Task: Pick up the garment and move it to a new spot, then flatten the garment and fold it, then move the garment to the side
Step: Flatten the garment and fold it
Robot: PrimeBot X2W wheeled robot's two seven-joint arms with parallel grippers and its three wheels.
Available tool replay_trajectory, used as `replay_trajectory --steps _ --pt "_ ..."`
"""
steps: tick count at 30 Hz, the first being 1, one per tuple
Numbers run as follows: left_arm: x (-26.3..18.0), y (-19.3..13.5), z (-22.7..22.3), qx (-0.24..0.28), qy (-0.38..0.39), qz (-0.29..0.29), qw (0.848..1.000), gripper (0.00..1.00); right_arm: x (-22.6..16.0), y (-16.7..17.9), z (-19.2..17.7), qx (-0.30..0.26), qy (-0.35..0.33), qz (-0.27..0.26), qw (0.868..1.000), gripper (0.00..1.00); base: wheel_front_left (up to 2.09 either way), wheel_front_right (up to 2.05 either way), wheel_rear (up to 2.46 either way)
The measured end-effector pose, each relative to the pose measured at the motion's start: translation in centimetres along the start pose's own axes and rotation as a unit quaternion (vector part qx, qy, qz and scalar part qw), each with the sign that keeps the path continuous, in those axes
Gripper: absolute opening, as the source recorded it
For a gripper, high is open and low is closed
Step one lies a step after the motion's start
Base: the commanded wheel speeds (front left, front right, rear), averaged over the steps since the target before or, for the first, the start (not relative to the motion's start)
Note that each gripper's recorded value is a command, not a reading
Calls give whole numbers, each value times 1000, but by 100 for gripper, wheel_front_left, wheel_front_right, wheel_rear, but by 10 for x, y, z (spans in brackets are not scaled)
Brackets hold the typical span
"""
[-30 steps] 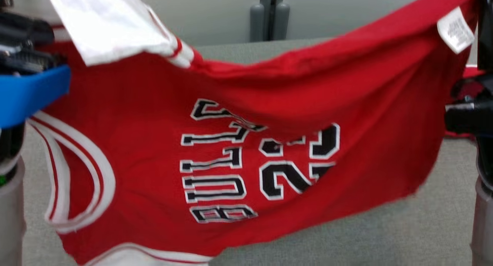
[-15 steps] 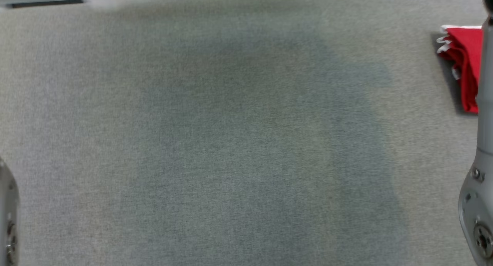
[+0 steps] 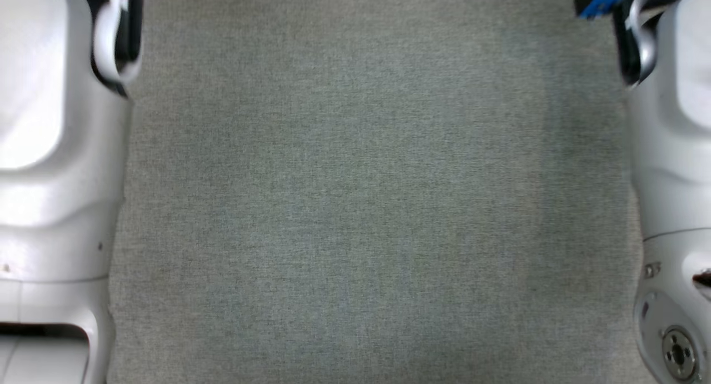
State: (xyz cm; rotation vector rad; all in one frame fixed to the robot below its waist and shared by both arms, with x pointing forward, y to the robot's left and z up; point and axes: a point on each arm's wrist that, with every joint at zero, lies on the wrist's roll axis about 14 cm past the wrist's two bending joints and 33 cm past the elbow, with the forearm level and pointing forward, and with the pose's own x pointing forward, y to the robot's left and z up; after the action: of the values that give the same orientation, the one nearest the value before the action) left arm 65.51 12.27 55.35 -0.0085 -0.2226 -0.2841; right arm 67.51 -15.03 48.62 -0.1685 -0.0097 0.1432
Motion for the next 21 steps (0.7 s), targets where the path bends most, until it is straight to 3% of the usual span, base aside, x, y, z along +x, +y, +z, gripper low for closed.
replay_trajectory --steps 3,7,21 --pt "-20 5 -38 -20 34 11 999 0 -6 15 -39 20 36 11 999 0 0 0 0" --pt "-40 12 -54 -42 43 30 998 0 -18 19 -56 36 53 11 998 0 0 0 0" --pt "-144 15 -7 -86 3 89 992 0 -89 23 -13 115 -10 1 993 0 0 0 0"
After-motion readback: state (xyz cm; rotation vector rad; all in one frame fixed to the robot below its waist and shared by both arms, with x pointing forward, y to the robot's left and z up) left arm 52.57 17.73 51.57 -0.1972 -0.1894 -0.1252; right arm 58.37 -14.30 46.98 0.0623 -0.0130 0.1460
